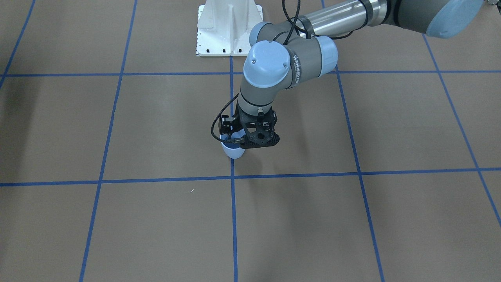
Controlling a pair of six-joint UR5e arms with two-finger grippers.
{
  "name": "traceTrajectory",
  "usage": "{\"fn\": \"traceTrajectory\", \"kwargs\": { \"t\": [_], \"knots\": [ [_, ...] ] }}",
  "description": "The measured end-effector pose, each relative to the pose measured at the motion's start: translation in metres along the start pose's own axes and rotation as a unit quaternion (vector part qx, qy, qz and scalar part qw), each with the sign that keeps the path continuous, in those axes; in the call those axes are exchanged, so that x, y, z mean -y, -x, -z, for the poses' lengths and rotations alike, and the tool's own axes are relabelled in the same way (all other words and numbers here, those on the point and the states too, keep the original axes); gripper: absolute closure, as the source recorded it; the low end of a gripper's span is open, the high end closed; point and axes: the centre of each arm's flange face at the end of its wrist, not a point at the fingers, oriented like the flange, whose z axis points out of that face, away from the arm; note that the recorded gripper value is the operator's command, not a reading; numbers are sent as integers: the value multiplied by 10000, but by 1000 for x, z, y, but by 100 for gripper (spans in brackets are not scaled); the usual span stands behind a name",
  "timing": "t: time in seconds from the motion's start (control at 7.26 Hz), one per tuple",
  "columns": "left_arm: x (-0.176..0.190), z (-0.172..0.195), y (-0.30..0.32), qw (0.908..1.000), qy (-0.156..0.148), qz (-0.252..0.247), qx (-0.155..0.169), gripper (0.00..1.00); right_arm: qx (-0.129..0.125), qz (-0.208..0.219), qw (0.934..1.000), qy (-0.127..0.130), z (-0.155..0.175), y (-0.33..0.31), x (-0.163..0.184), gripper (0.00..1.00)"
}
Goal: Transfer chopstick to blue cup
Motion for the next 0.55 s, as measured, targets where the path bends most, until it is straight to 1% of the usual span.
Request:
{"fn": "traceTrajectory", "kwargs": {
  "t": [0.28, 0.55],
  "knots": [
    [14, 42, 19, 9995, -235, 28, -211, 2, -99, 275, 9995, -119, 13, -24, -8, 0],
    [18, 55, 34, 9992, -289, 56, -275, 2, -145, 340, 9993, -105, 10, -64, -38, 0]
  ]
}}
